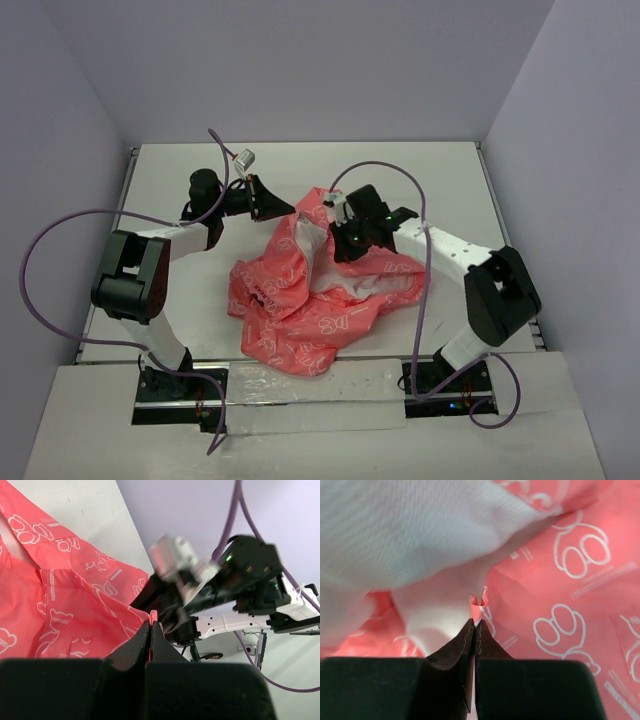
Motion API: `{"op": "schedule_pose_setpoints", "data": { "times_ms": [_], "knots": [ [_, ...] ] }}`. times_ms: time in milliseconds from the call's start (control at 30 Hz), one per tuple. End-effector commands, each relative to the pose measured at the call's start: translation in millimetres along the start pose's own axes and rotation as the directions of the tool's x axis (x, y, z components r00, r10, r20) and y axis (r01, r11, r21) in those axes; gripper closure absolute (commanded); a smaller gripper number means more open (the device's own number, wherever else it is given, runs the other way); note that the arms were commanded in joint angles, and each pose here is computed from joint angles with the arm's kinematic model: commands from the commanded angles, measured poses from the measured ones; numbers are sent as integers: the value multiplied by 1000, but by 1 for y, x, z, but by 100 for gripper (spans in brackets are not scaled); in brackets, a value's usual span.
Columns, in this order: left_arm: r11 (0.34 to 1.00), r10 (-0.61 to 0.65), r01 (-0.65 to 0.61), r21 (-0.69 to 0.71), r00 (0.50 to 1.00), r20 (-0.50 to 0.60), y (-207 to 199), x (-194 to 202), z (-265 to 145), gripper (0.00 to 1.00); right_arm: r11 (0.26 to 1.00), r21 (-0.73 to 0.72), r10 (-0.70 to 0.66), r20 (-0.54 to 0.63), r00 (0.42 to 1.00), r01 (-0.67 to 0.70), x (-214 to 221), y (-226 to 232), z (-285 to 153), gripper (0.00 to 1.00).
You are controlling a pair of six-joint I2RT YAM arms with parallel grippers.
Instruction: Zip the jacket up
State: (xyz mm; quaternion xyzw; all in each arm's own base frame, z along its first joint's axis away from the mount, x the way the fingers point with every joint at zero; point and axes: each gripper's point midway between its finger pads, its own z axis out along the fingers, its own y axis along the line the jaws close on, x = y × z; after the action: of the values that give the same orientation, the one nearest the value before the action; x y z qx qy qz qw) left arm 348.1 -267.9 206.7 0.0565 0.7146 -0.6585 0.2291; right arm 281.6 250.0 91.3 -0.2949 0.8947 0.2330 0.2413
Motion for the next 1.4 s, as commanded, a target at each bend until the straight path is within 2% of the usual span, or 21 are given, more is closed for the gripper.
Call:
{"op": "schedule_pose_setpoints", "data": {
  "times_ms": [0, 100, 233, 300, 467, 600, 800, 1367],
  "knots": [
    [992, 113, -110, 62, 992, -50, -26, -2, -2, 100, 980, -192, 97, 264, 960, -46, -66, 24, -61, 100],
    [986, 156, -153, 63, 987, -46, -30, -5, -2, 100, 963, -255, 176, 352, 919, -87, -95, 24, -90, 100],
    [968, 218, -212, 132, 975, -34, -45, -4, -4, 100, 915, -389, 264, 375, 889, -108, -114, 34, -102, 100],
    [967, 204, -196, 164, 978, -33, -52, -2, -6, 100, 891, -437, 304, 381, 873, -119, -120, 41, -106, 100],
    [936, 260, -248, 248, 966, -14, -73, 6, -13, 100, 888, -441, 353, 468, 810, -132, -138, 39, -118, 100],
    [913, 294, -282, 295, 956, 5, -88, 9, -18, 100, 886, -444, 366, 493, 789, -133, -145, 38, -119, 100],
    [886, 324, -315, 340, 946, 33, -106, 7, -19, 100, 878, -470, 352, 495, 794, -97, -150, 49, -116, 100],
    [873, 317, -310, 376, 947, 44, -118, 6, -10, 100, 838, -545, 311, 457, 833, -14, -140, 83, -103, 100]
  ]
}}
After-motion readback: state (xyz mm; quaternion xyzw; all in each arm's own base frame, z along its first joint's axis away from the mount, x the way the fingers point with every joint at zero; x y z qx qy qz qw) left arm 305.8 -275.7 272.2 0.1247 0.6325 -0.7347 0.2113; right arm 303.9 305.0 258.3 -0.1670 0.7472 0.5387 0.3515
